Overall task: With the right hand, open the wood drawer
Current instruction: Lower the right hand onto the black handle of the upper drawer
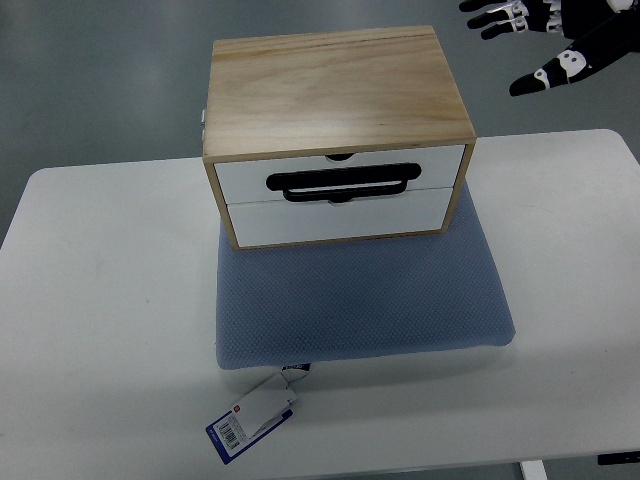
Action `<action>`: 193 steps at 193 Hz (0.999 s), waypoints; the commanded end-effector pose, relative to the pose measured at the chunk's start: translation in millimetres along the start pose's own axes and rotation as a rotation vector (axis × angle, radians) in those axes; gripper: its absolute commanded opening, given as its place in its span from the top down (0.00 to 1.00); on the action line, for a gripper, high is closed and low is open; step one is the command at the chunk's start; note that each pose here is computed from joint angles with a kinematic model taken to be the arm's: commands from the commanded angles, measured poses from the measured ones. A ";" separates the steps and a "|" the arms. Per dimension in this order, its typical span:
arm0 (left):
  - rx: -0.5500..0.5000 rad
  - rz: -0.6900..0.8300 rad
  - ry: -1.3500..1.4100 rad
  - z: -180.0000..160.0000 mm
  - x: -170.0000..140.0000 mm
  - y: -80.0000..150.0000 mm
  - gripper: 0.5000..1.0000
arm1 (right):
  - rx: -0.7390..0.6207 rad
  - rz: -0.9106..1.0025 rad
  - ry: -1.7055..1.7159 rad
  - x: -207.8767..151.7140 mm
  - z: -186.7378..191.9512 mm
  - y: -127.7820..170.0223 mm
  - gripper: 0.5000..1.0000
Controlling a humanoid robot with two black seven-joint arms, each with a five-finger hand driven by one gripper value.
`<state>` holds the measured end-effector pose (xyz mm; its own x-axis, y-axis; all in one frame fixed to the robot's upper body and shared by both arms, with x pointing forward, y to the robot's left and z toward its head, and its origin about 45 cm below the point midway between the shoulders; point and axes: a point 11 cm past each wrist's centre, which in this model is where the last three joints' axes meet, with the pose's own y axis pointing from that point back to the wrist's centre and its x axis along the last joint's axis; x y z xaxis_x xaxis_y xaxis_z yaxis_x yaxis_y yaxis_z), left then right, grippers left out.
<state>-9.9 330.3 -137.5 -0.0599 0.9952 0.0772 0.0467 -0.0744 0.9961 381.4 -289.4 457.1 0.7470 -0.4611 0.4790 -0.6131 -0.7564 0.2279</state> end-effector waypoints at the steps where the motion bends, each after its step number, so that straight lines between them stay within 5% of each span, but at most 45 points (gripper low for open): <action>1: 0.000 0.000 0.000 0.0 0.0 0.0 0.00 | -0.045 -0.070 0.065 -11.7 -4.5 -17.9 0.14; 93: 0.000 0.000 0.000 0.0 0.0 0.0 0.00 | -0.175 -0.315 0.298 -67.5 -28.0 -101.0 0.14; 193: 0.000 0.000 0.000 0.0 0.0 0.0 0.00 | -0.268 -0.370 0.369 -113.1 -25.3 -153.8 0.15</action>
<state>-10.0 330.3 -137.5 -0.0601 0.9952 0.0772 0.0466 -0.0744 0.9961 384.2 -117.2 400.1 0.8034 0.0496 0.5933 -0.4015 -0.6906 0.6015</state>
